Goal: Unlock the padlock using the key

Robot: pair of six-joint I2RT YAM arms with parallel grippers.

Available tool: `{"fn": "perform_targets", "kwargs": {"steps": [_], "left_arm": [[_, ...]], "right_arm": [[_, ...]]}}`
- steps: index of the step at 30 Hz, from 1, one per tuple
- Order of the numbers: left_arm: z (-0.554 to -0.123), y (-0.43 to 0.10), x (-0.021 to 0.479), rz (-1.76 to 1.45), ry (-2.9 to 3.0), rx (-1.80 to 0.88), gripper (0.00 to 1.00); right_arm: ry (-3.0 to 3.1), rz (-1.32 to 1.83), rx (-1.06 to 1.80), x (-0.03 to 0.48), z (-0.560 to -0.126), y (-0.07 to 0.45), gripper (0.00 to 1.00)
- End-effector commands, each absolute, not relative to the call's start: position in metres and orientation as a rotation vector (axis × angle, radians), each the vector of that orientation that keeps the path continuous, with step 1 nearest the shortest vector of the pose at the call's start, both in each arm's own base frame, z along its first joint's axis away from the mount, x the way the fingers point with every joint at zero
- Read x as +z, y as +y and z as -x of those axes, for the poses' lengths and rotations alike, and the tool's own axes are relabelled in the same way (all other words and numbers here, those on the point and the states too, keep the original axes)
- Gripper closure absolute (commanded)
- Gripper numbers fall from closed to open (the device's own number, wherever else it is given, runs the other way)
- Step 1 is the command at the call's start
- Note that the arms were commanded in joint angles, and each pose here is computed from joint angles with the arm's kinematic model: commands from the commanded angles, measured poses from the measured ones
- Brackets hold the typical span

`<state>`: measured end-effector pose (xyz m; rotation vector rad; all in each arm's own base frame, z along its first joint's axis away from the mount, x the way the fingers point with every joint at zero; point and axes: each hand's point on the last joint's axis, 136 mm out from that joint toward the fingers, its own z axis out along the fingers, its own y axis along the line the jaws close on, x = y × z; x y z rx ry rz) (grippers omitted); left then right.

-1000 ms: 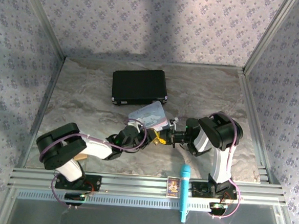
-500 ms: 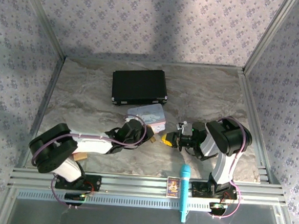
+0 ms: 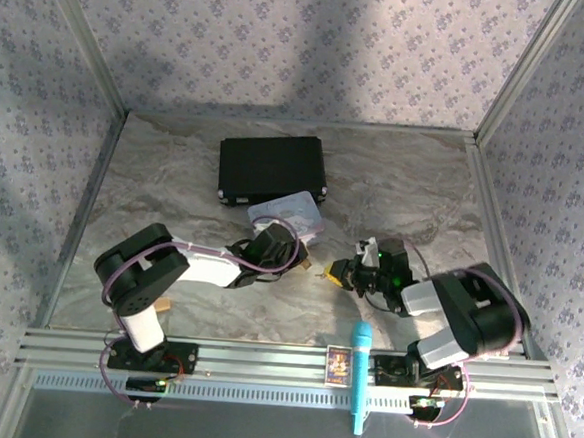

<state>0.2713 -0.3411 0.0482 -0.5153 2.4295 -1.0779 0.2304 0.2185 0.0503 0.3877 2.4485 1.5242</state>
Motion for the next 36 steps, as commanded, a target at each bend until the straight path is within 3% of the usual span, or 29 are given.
{"fn": "perform_targets", "kwargs": {"steps": [1,8,13,15,24,28,36], "left_arm": [[-0.276,-0.341,0.044,0.57,2.401,-1.093,0.81],[-0.267,-0.328,0.028,0.568,2.43,-0.975,0.75],[-0.257,-0.32,0.022,0.546,2.466,-0.788,0.57],[-0.255,-0.321,0.02,0.537,2.5,-0.711,0.54],[-0.263,-0.301,0.012,0.456,2.547,-0.407,0.62],[-0.252,-0.296,0.008,0.432,2.589,-0.406,0.72],[-0.237,-0.275,0.024,0.419,2.565,-0.413,0.79]], "right_arm": [[2.542,-0.384,1.256,0.037,-0.228,0.203,1.0],[2.565,-0.369,1.219,0.038,-0.222,0.201,1.0],[2.57,-0.375,1.195,0.032,-0.223,0.198,1.0],[2.57,-0.362,1.193,0.033,-0.225,0.199,1.0],[2.555,-0.341,1.208,0.041,-0.229,0.199,1.0],[2.554,-0.339,1.21,0.043,-0.228,0.197,1.0],[2.569,-0.329,1.209,0.041,-0.227,0.199,1.0]]}}
